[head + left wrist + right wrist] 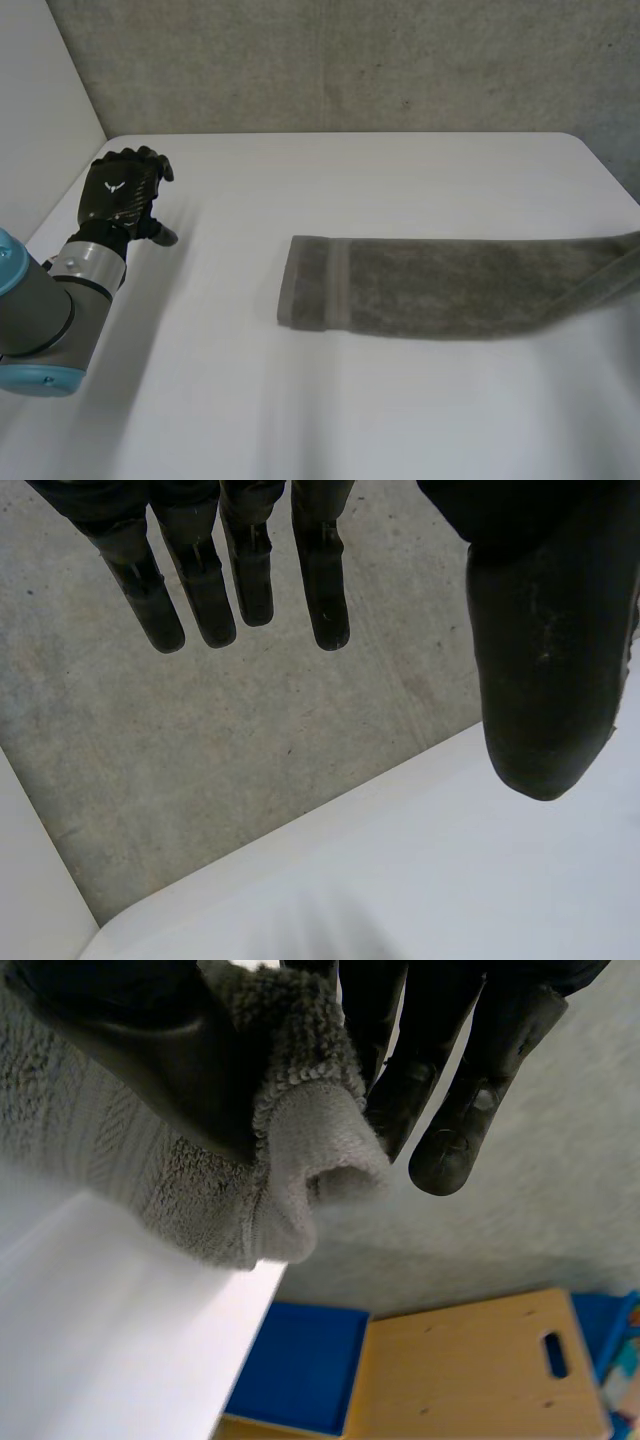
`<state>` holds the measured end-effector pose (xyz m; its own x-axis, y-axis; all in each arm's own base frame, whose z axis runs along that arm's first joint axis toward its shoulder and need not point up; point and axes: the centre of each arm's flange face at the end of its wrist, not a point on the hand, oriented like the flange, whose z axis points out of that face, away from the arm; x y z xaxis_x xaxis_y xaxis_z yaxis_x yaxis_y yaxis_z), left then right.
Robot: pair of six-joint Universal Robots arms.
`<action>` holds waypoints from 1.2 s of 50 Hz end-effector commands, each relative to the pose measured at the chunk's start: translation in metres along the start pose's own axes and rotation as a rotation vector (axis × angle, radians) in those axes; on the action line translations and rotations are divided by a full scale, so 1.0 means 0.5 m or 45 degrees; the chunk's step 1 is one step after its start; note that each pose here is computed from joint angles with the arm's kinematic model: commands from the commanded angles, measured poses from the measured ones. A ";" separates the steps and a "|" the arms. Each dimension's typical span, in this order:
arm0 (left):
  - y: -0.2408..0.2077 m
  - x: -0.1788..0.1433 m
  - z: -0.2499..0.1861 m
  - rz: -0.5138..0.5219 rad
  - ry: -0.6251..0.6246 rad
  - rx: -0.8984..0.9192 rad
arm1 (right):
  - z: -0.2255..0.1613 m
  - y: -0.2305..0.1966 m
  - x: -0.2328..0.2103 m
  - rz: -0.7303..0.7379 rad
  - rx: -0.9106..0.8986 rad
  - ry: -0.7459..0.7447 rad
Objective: Fold the towel.
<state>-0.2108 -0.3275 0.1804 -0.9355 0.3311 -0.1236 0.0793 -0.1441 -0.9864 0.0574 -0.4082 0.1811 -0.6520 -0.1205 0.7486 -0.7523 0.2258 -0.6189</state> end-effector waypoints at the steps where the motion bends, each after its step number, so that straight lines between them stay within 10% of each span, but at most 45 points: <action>1: 0.003 -0.001 0.001 0.001 -0.002 -0.004 | -0.091 -0.201 -0.073 -0.001 0.295 -0.030; 10: 0.004 0.000 -0.001 0.000 0.001 -0.008 | -0.321 -0.405 -0.333 -0.070 0.702 -0.356; 23: 0.002 -0.001 0.002 0.011 -0.002 0.021 | -0.437 -0.411 -0.580 -0.209 0.825 -0.639; 42: 0.012 0.009 0.000 0.011 0.018 0.012 | -0.284 -0.342 -0.309 0.238 0.475 -0.444; 60: 0.005 0.132 -0.046 -0.009 0.313 0.020 | -0.279 -0.134 -0.296 0.501 0.275 -0.664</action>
<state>-0.2511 -0.2963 0.1691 -0.8603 0.4904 -0.1389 0.0714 -0.1540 -0.9855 0.2242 -0.2712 0.1539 -0.7786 -0.5397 0.3200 -0.4681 0.1600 -0.8691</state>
